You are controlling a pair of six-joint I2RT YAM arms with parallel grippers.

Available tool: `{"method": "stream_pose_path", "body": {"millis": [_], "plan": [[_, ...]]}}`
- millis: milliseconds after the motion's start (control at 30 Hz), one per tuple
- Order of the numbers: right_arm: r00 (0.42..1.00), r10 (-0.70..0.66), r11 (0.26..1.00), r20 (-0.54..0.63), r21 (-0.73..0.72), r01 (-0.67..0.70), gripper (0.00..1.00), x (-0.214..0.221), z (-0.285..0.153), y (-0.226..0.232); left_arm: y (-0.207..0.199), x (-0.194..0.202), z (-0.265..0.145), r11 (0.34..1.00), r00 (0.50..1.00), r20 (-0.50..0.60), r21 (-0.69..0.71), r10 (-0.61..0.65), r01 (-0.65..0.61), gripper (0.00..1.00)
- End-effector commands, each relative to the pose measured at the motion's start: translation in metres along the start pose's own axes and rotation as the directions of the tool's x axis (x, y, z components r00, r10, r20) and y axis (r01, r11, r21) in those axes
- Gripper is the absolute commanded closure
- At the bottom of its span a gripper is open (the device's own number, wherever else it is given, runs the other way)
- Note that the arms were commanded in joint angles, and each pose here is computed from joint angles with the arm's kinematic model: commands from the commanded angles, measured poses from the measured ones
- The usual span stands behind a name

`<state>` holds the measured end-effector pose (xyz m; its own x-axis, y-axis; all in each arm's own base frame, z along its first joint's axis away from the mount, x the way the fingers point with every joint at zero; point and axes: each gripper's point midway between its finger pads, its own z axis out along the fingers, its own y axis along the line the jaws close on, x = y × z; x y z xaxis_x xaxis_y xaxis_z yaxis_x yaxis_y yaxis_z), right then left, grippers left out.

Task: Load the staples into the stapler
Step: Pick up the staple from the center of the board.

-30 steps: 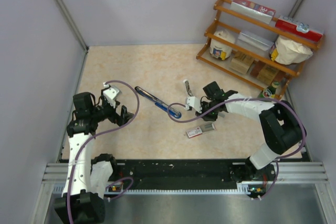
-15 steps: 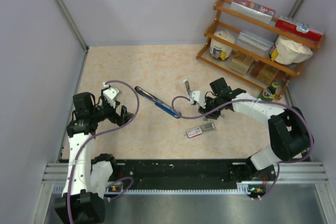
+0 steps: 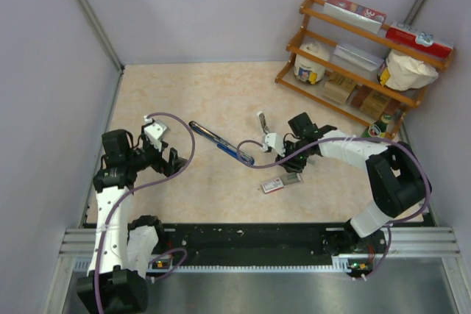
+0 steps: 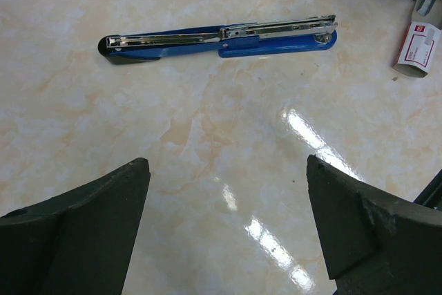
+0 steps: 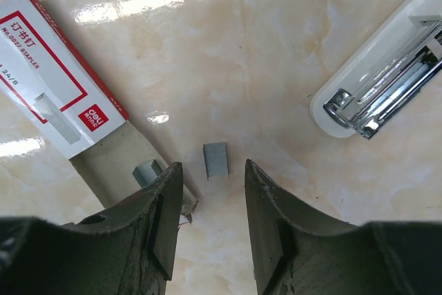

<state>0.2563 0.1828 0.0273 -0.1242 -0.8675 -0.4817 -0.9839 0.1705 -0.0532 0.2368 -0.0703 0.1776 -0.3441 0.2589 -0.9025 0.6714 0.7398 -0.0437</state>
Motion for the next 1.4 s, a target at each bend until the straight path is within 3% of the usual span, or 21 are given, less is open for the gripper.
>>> {"method": "stream_pose_path", "body": {"millis": [0,467,933,1367], "plan": [[1.0,-0.004,1.0,0.015,0.012,0.004,0.59,-0.009,0.003,-0.007,-0.002,-0.005,-0.001,1.0,0.999,0.024,0.012,0.026,-0.026,0.01],[1.0,-0.004,1.0,0.02,0.022,0.003,0.64,-0.012,0.005,-0.01,-0.001,-0.003,0.0,1.0,1.0,0.022,0.014,0.022,-0.022,0.01],[1.0,0.004,1.0,0.022,0.004,-0.004,0.9,-0.011,0.007,-0.006,-0.001,-0.004,0.0,1.0,0.999,0.024,0.016,0.025,-0.025,0.01],[0.996,0.005,0.995,0.093,0.094,-0.014,0.91,-0.025,-0.024,-0.021,-0.002,-0.004,-0.001,1.0,0.999,0.024,0.017,0.026,-0.026,0.01]]}}
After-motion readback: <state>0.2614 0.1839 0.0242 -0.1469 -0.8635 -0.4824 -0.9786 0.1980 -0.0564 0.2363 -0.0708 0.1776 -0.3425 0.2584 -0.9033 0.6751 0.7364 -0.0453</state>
